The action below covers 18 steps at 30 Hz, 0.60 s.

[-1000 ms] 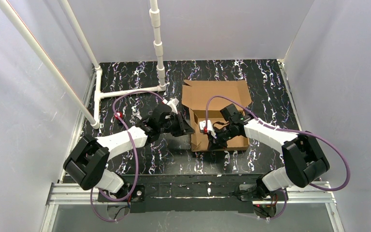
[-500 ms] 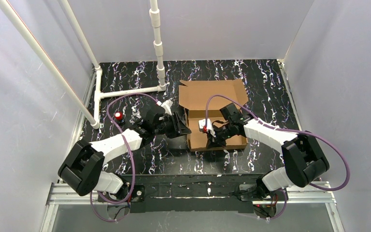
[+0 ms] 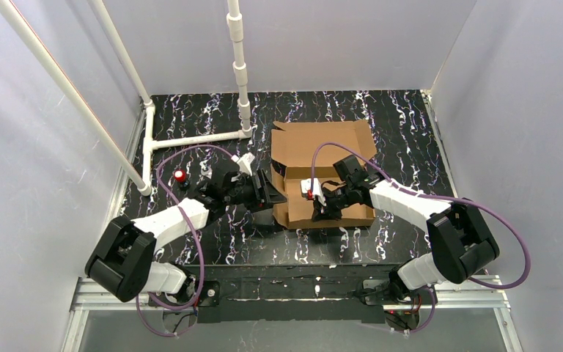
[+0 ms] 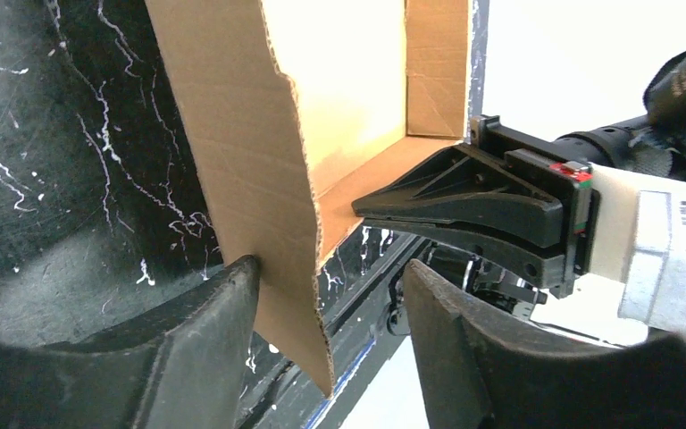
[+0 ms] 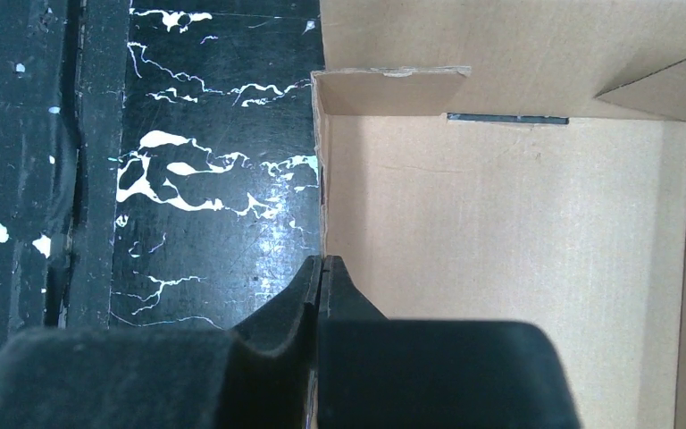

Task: Fold the paper box

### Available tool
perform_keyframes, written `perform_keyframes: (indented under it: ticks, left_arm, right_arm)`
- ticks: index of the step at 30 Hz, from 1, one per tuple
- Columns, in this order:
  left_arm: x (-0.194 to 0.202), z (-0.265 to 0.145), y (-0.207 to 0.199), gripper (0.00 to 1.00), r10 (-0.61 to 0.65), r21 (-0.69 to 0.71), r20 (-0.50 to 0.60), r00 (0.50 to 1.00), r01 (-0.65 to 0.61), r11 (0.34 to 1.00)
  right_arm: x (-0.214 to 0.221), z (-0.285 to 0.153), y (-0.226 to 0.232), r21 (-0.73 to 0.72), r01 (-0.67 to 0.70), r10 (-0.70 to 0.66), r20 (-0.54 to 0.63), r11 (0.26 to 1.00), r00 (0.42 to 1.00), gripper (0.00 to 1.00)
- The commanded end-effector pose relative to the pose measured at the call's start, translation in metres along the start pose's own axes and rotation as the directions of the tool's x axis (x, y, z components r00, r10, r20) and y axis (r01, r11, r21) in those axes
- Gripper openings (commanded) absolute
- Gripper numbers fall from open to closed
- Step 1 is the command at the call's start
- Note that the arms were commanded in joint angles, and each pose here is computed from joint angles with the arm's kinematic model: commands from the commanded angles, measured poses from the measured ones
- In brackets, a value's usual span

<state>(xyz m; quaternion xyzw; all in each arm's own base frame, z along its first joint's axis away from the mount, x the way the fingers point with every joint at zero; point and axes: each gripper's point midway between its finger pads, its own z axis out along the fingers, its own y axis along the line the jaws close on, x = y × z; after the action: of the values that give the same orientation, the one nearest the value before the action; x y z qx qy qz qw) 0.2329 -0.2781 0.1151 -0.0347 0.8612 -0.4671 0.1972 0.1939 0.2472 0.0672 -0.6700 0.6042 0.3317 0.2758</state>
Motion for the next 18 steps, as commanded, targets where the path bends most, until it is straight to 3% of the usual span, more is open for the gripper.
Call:
perform_keyframes:
  ticks: [1,10,16,18]
  left_arm:
    - [-0.005,-0.009,-0.020,0.60,0.027,0.120,-0.003,1.000,-0.026,0.992]
    - [-0.024,-0.011,-0.033,0.67,-0.039,0.305,0.031,0.999,0.028,0.952]
    - [-0.032,-0.002,-0.019,0.60,-0.123,0.291,0.048,0.991,0.104,0.951]
    - [-0.035,-0.001,-0.020,0.52,-0.143,0.306,0.048,0.989,0.122,0.944]
  right_arm:
    - [0.037,0.005,0.000,0.017,-0.042,0.044,-0.139,0.999,0.989,0.01]
    - [0.038,0.006,0.001,0.017,-0.044,0.047,-0.141,0.999,0.989,0.01]
    - [0.038,0.005,0.001,0.018,-0.045,0.047,-0.142,0.999,0.989,0.01]
    - [0.039,0.006,0.001,0.015,-0.045,0.047,-0.143,0.999,0.989,0.01]
